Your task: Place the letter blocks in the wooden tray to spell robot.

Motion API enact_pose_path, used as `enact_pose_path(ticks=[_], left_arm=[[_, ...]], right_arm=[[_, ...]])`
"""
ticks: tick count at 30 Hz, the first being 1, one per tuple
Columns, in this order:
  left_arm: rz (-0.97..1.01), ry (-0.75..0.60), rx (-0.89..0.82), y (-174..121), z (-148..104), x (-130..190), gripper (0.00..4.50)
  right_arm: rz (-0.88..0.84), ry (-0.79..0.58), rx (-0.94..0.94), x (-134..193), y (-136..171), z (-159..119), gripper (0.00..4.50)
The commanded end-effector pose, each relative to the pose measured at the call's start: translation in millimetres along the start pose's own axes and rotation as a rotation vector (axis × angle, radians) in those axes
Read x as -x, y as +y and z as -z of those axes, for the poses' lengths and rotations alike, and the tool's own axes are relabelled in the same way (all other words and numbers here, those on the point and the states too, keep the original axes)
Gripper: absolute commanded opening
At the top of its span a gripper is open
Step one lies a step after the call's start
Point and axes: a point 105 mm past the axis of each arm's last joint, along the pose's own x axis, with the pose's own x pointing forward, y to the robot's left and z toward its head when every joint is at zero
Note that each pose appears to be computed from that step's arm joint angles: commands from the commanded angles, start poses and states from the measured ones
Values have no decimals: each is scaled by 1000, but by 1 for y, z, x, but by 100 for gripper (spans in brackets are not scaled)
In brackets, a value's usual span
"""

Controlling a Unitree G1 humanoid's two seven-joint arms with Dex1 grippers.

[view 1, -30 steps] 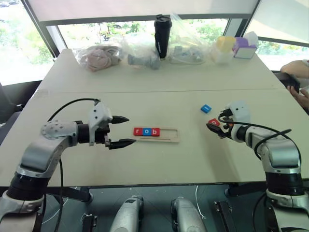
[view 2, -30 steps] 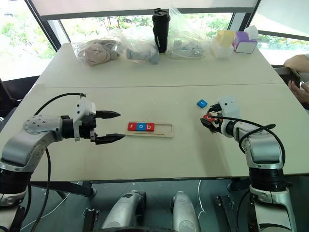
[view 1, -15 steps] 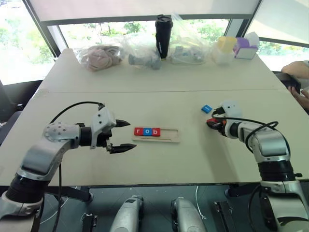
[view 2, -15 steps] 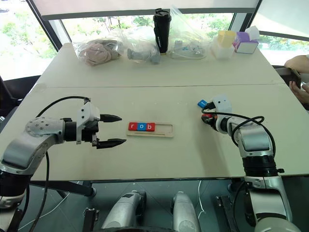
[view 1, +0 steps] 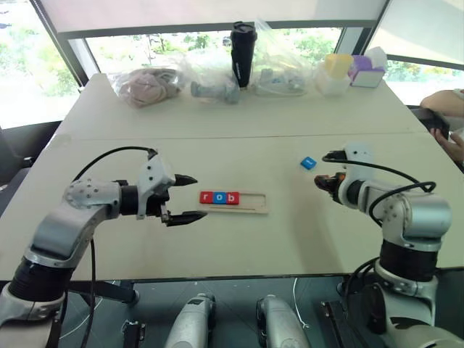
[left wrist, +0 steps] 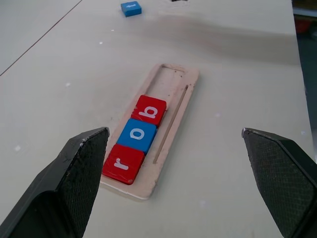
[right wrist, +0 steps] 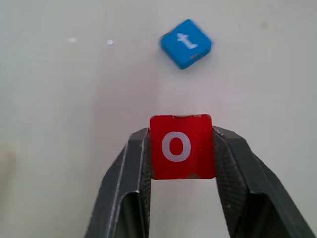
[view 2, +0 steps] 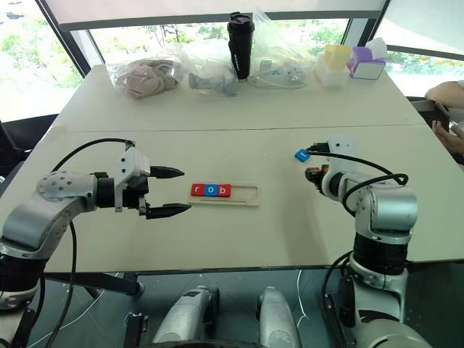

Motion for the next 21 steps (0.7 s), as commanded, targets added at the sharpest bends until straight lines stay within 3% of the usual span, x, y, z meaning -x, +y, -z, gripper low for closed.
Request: enact_pose_path(ticks=[1,7,13,19,21], left_arm=[[6,-16,-39,1,-8,0,450],[9,-12,-28,1,-4,1,450],[15,-10,-29,2,-3,1,450],[8,-8,-26,1,-1,2,450],[6,-6,-24,1,-1,2,450]], right_arm=[[0,-67,-70,8,25,8,116],[-33,-34,-94,13,50,40,116],[-20,-25,-54,14,48,41,116],[-36,-9,-54,12,55,46,423],[-65,-22,-15,13,51,38,441]])
